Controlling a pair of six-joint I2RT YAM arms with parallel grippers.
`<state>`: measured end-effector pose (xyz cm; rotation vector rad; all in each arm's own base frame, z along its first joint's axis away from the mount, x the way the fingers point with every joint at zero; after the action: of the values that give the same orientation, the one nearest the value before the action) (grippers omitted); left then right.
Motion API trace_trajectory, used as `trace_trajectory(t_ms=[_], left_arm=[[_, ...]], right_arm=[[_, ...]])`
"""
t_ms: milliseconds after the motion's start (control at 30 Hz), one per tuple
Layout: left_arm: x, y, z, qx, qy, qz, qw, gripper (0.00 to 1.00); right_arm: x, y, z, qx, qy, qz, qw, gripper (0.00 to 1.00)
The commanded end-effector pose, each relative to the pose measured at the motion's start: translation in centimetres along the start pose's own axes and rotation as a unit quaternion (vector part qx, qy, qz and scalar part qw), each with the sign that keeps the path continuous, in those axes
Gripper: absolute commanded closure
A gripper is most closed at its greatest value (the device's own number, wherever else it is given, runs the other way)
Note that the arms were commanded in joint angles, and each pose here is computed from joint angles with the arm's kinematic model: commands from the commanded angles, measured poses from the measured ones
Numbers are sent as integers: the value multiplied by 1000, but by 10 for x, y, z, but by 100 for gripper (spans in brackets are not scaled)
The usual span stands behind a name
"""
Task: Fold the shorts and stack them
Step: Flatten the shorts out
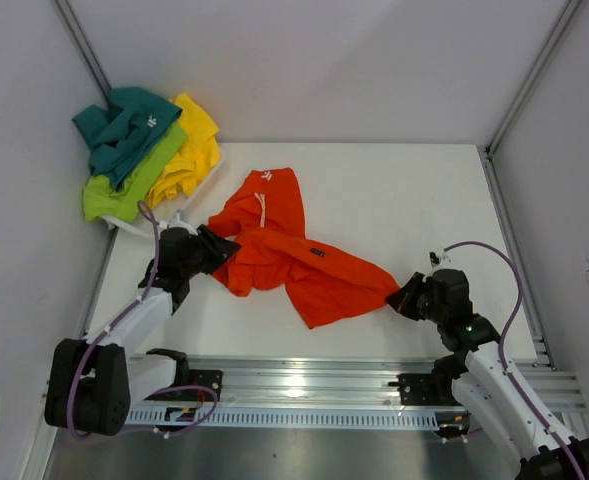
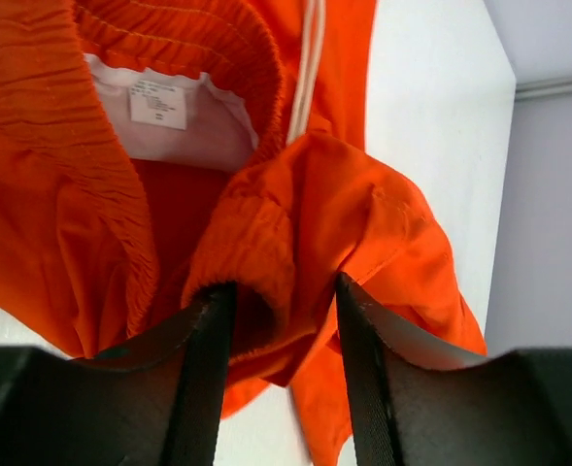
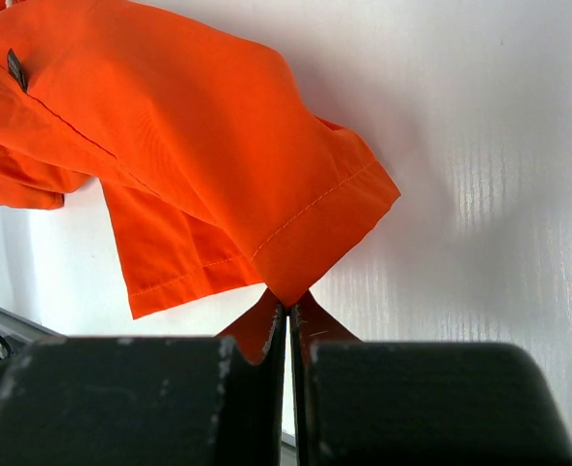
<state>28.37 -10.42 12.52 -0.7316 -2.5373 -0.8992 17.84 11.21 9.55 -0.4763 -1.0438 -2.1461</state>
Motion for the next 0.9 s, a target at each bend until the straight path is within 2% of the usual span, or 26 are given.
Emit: trace_trajectory(t_ms=[0,33,133,167,200,233,267,467,500,567,700,733,800,867], left_arm=[[-8,14,-2,10,0,-33,999,54],[-10,16,1,13,7,-40,999,62],[-9,21,1,13,11,-56,998,79],[-8,25,0,13,11,-63,998,91],[-6,35,-10,8,5,-74,997,98],[-4,40,-12,5,4,-78,997,100],[-2,44,-12,5,8,-80,997,100],[30,123,-85,-70,-36,-146,986,98],[33,123,-85,-81,-24,-142,986,98],[50,139,-102,-92,-34,-172,980,98],[77,146,-114,-107,-56,-223,967,98],[87,142,-115,-112,-68,-235,963,98],[84,122,-92,-108,-62,-228,966,98],[106,114,-102,-118,-114,-258,952,99]], right_arm=[[1,-1,2,3,4,0,1000,100],[1,-1,2,3,4,0,1000,100],[2,0,2,4,4,-1,1000,100],[2,1,2,5,3,-3,1000,100],[1,2,1,5,1,-5,1000,100],[2,5,4,8,3,-9,1000,100],[2,8,5,12,1,-12,1000,100],[-1,42,15,24,-11,-42,999,100],[-2,47,16,24,-8,-46,999,100],[-4,52,13,15,-9,-42,999,100],[-6,55,2,-1,-18,-49,999,100],[-7,55,-1,-4,-21,-49,999,100],[-8,56,-10,-14,-36,-52,998,100],[-9,55,-16,-21,-47,-53,997,100]])
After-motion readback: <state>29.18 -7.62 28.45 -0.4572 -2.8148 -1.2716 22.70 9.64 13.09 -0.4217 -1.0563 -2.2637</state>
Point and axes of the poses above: each gripper's point midway between its finger pads, its own x axis back along the fingers, its own z axis along the line the jaws close on, y = z × x, the point moved 3 cm from there along x, back along the fingers, and after that the axes turned 1 degree about -x, right-handed, at the moved point
